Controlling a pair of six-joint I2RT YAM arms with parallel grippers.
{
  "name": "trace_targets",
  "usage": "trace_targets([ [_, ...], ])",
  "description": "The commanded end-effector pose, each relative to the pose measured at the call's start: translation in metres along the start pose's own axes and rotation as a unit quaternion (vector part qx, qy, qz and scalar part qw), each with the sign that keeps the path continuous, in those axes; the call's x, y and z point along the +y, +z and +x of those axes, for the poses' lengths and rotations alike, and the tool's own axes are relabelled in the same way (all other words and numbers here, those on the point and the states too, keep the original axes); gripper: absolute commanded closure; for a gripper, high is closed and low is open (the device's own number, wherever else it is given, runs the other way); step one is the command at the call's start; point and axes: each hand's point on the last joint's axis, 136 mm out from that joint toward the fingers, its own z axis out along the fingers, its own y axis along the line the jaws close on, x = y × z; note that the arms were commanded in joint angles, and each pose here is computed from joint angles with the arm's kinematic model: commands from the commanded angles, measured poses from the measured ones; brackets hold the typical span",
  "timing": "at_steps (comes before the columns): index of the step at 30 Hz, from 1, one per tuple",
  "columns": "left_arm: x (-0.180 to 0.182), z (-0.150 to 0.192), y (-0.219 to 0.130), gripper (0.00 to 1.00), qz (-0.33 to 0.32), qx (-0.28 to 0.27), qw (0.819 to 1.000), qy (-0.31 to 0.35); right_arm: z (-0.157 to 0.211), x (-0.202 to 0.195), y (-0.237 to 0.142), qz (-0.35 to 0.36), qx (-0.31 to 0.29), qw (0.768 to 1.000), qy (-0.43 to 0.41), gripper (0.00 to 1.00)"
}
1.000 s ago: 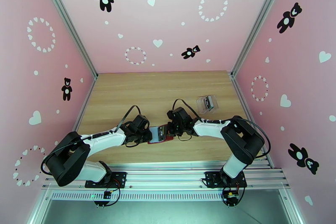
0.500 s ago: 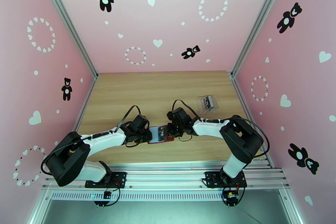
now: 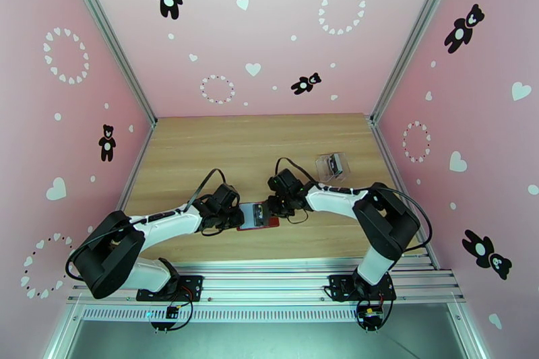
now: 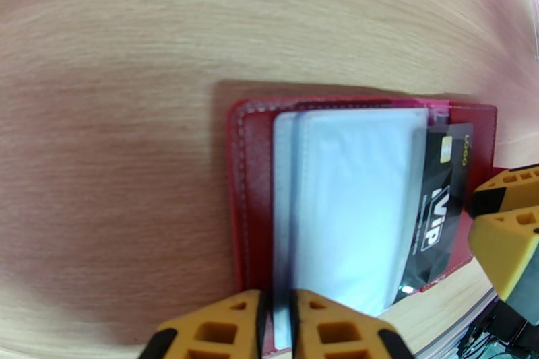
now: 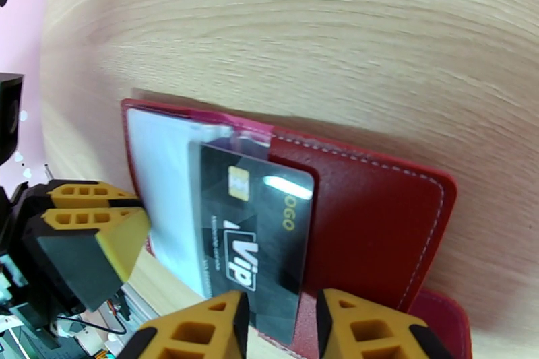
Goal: Put the credit cards into the card holder
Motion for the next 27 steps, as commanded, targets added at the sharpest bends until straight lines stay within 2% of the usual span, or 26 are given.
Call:
trace_targets([
  [1, 0.014, 0.007, 0.005, 0.82, -0.026, 0.012, 1.000, -0.003, 0.000, -0.005, 0.006, 0.023, 0.011, 1.000, -0.003, 0.65],
  [18, 0.013, 0.007, 0.004, 0.81, -0.025, 0.012, 1.000, -0.001, 0.001, 0.022, 0.021, 0.006, 0.026, 0.999, -0.024, 0.65],
  [27, 0.011, 0.005, 0.003, 0.81, -0.022, 0.010, 1.000, -0.001, -0.002, 0.041, 0.022, -0.026, 0.018, 0.999, -0.027, 0.66],
])
